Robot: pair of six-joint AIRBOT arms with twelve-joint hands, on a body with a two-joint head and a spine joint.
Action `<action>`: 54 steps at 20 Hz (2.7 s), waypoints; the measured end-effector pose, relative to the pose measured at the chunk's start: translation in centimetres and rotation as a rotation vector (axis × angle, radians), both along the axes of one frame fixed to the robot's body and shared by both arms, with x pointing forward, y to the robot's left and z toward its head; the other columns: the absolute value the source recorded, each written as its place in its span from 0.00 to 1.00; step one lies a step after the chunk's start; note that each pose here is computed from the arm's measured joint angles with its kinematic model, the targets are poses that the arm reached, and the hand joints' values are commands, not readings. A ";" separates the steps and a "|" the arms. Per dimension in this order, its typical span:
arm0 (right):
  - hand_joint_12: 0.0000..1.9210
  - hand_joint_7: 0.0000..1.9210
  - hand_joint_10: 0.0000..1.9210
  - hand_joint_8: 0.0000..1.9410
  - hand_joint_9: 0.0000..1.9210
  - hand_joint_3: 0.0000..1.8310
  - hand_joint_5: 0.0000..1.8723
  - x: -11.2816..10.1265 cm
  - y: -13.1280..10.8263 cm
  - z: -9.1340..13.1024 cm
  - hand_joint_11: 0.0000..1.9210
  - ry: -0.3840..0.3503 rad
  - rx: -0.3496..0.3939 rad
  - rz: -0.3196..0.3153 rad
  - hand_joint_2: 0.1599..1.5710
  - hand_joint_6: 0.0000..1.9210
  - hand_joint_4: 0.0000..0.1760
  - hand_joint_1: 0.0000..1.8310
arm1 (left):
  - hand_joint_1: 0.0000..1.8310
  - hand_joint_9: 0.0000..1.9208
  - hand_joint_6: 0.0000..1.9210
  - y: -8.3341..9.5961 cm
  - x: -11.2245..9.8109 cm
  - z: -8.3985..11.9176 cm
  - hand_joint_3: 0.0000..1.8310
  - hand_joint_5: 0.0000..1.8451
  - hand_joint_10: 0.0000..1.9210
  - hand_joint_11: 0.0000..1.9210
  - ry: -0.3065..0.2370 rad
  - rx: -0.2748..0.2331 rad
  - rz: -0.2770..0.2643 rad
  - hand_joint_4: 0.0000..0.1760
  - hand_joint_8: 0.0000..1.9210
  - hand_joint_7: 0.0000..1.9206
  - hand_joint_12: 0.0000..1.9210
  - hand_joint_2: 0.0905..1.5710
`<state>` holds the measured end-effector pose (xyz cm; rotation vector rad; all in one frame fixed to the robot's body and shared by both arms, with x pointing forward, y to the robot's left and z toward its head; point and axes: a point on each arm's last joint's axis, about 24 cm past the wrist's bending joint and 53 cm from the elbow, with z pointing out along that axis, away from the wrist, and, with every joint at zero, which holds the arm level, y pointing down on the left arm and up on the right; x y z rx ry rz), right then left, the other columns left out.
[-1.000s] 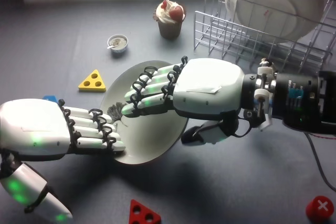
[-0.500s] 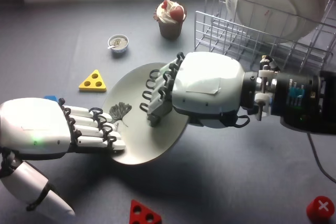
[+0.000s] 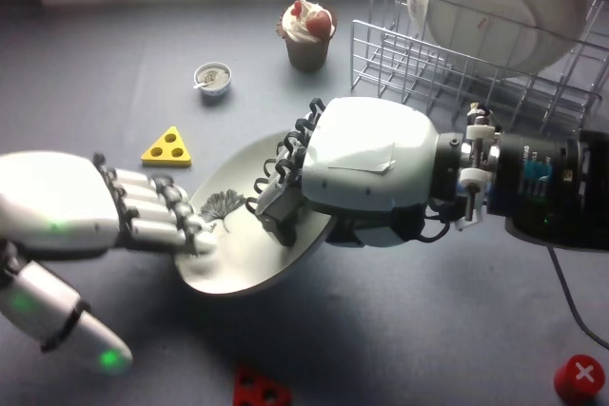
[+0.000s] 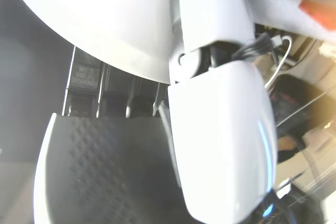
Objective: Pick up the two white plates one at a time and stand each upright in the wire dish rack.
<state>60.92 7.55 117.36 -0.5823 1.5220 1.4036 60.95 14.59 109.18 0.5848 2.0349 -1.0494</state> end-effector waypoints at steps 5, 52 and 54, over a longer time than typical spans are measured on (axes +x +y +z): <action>0.70 0.57 0.39 0.27 0.57 0.00 0.54 -1.1 0.4 2.0 0.53 0.038 0.011 0.018 0.63 0.46 0.00 0.82 | 0.03 0.08 0.00 1.0 -0.2 3.2 0.00 0.06 0.00 0.08 -0.041 -0.035 0.007 0.00 0.00 0.08 0.01 0.57; 0.60 0.59 0.35 0.30 0.60 0.00 0.52 13.5 -24.3 13.8 0.54 0.949 0.666 -0.610 0.63 0.47 0.00 0.81 | 0.02 0.07 0.00 3.0 -3.7 8.0 0.00 0.06 0.00 0.06 -0.099 -0.077 -0.083 0.00 0.00 0.07 0.00 0.58; 0.71 0.55 0.39 0.35 0.57 0.00 0.47 13.6 -24.4 13.8 0.51 0.950 0.669 -0.611 0.65 0.54 0.00 0.81 | 0.02 0.06 0.00 2.8 -4.0 8.0 0.00 0.05 0.00 0.06 -0.096 -0.080 -0.090 0.00 0.00 0.06 0.00 0.57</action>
